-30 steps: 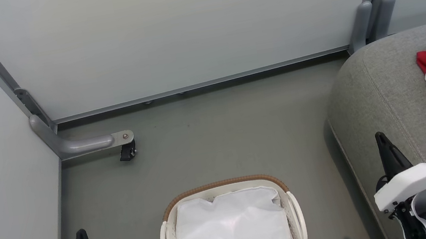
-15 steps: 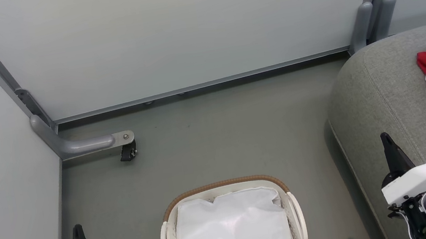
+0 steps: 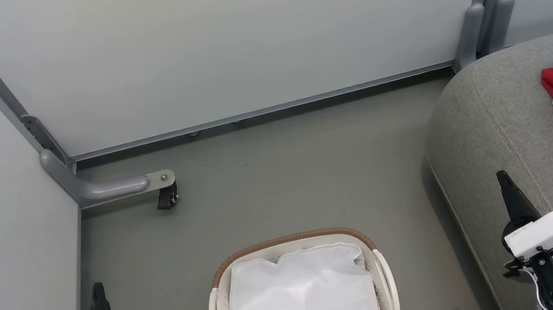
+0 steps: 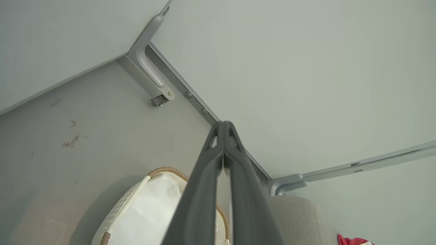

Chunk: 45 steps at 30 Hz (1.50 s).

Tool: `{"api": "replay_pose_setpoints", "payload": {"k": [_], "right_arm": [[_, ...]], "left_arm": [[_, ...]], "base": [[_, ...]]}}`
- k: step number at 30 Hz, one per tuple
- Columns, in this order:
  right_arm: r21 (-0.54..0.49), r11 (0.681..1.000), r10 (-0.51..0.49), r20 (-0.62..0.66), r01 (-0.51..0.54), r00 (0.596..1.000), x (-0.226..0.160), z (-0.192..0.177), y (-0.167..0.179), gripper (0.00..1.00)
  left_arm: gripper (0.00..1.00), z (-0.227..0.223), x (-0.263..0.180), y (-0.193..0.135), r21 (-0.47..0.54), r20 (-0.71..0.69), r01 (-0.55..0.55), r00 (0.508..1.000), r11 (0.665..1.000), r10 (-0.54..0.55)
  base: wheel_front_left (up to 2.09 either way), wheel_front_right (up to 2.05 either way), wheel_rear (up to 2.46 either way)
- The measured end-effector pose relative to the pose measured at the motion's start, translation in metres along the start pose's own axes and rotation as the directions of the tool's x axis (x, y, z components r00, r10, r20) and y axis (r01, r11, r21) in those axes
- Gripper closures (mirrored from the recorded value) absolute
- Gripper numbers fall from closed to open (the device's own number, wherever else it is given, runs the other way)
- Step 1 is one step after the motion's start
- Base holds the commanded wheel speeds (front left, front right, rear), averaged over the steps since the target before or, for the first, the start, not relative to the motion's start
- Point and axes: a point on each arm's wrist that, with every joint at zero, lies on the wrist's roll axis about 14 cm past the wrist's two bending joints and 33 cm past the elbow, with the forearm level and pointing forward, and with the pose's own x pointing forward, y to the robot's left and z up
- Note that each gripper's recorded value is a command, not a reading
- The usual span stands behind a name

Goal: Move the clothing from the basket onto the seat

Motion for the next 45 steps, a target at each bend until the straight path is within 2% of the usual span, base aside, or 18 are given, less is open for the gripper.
{"api": "replay_pose_setpoints", "payload": {"k": [20, 45], "right_arm": [[0.22, 0.975, 0.009, -0.006, -0.008, 1.0, -0.002, 0.003, 0.003, 1.0], [0.434, 0.9, 0.041, -0.004, -0.035, 0.999, -0.002, 0.008, 0.009, 1.0]], "left_arm": [[1.0, 0.01, 0.004, -0.013, -0.2, 0.01, 0.037, 0.999, 0.979, -0.036], [1.0, 0.019, 0.006, -0.028, -0.392, 0.021, 0.091, 0.996, 0.915, -0.09]], "base": [[0.0, 0.0, 0.0], [0.0, 0.0, 0.0]]}}
